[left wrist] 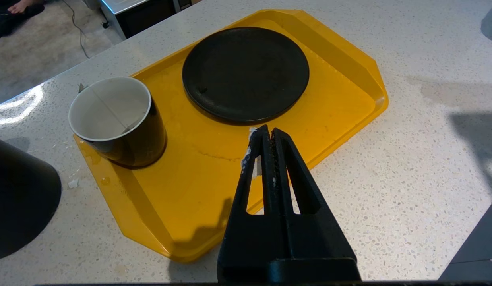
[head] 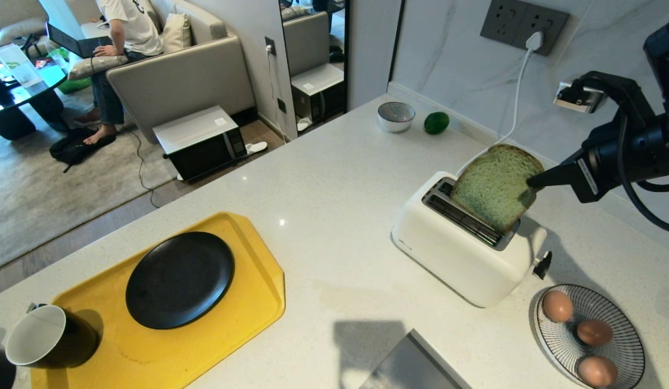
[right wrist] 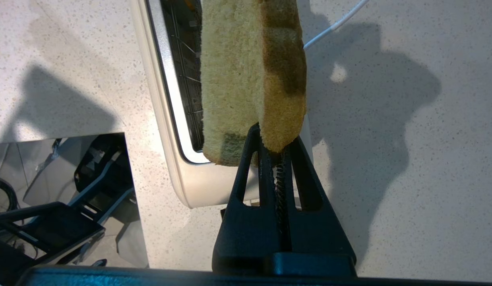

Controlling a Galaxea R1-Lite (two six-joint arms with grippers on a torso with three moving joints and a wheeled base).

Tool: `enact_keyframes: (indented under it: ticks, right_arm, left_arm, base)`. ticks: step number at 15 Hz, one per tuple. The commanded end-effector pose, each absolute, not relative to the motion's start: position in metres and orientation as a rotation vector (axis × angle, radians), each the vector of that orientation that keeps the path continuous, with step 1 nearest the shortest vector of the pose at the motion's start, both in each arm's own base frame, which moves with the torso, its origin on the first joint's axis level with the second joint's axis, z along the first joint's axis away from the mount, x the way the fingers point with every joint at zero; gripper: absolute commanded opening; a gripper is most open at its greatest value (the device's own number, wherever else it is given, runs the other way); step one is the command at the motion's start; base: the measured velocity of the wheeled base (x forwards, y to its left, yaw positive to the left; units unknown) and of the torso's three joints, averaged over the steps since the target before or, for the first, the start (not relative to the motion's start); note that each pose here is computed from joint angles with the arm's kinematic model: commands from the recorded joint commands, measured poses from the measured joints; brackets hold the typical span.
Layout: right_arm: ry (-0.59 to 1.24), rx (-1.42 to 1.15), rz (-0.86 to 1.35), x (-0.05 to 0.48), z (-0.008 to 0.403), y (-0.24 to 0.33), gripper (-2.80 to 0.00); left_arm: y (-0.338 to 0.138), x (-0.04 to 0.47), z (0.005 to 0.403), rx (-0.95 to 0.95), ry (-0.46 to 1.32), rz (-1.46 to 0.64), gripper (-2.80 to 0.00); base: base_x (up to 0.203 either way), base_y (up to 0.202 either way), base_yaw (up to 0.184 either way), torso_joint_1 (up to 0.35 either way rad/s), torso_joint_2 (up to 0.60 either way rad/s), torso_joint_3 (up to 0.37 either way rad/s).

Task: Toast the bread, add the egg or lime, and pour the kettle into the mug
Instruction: Put the bread slices in the toaster

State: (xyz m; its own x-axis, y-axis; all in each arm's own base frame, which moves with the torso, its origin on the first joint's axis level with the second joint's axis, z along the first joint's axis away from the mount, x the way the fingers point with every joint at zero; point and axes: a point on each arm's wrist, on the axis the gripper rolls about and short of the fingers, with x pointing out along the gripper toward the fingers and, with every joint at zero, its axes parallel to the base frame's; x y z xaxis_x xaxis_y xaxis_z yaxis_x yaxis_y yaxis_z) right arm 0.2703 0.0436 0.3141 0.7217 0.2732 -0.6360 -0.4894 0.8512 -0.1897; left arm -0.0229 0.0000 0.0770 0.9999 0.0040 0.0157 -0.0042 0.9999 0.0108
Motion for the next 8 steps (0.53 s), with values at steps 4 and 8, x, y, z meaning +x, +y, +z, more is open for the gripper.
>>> enact_keyframes:
  ticks: [4,8]
  right_arm:
    - [0.645,-0.374,0.437,0.283,0.311,0.045,-2.8]
    - [0.633,-0.442,0.416,0.286,0.311,0.028,-2.8]
  left_arm:
    - [0.0,-0.023,0.077,0.011,-0.015,0.005,-2.8]
    - [0.0,-0.023,0.077,0.011,-0.015,0.005,-2.8]
  base:
    - [0.0,0.0,0.0,0.0,0.0,0.0]
    - [0.0,0.0,0.0,0.0,0.0,0.0]
